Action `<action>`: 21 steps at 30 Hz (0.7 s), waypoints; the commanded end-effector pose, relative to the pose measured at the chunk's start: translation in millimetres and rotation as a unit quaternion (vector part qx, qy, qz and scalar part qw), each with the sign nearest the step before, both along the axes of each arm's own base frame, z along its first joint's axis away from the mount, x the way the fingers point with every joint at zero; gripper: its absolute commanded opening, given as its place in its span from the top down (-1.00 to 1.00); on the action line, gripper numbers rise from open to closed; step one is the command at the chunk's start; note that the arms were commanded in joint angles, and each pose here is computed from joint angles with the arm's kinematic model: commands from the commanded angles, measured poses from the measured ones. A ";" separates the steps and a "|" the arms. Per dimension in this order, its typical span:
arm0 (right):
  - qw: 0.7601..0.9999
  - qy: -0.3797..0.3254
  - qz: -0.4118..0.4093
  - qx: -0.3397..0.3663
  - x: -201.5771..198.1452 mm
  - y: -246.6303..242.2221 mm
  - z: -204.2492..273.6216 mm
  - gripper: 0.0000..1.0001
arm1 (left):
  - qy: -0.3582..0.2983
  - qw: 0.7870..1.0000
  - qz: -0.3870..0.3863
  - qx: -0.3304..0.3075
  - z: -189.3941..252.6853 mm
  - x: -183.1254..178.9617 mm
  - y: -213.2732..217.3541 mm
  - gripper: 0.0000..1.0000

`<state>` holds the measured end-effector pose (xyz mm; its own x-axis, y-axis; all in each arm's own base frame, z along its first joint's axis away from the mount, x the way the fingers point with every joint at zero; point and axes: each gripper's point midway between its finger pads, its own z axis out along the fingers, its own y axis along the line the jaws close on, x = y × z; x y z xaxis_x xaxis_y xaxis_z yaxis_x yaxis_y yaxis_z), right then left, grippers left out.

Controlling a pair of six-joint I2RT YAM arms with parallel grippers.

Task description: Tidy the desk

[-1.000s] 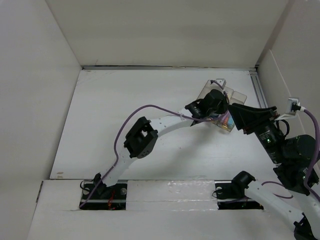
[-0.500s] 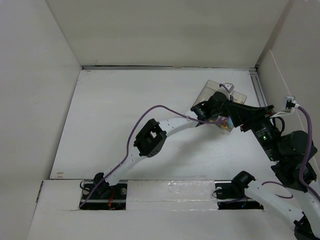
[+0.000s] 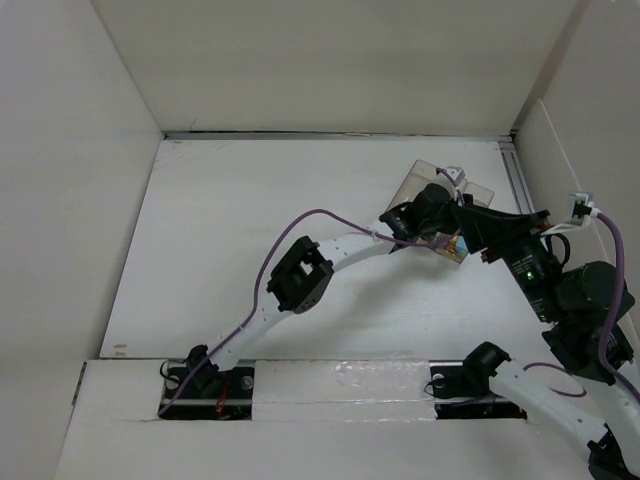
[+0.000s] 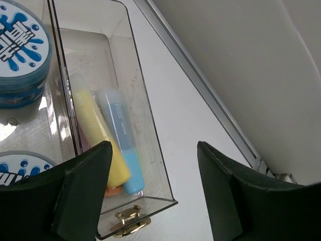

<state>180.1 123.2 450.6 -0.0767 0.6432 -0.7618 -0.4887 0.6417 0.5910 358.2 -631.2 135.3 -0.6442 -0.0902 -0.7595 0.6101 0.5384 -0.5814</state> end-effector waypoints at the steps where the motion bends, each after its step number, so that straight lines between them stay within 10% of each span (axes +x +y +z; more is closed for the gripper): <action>1: 1.000 -0.013 -0.008 0.005 -3.0 -5.5 9.2 -0.06 | -0.033 0.999 0.003 -0.029 44.2 6.1 8.8 -0.29; 14: 0.998 -0.044 -0.030 0.023 -22.9 -30.2 33.2 -0.27 | -0.176 0.974 0.045 -0.137 237.6 -61.8 149.8 -0.63; 17: 0.998 -0.043 -0.033 0.025 -25.4 -33.6 31.2 -0.46 | -0.193 0.964 0.132 -0.128 249.5 -70.0 221.1 -0.65; 19: 0.998 -0.040 -0.037 0.025 -25.3 -35.2 27.9 -0.99 | -0.185 0.962 0.178 -0.097 221.6 -74.4 260.0 -0.65; 21: 0.998 -0.037 -0.042 0.025 -24.7 -37.2 24.7 -1.00 | -0.194 0.948 0.212 -0.134 250.9 -97.6 309.7 -0.65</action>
<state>160.4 93.0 469.5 0.0160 0.6729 -0.7396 -0.4799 0.6541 0.5847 260.3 -375.3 385.3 -0.2744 -0.4338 -0.8582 0.6644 0.5597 -0.4953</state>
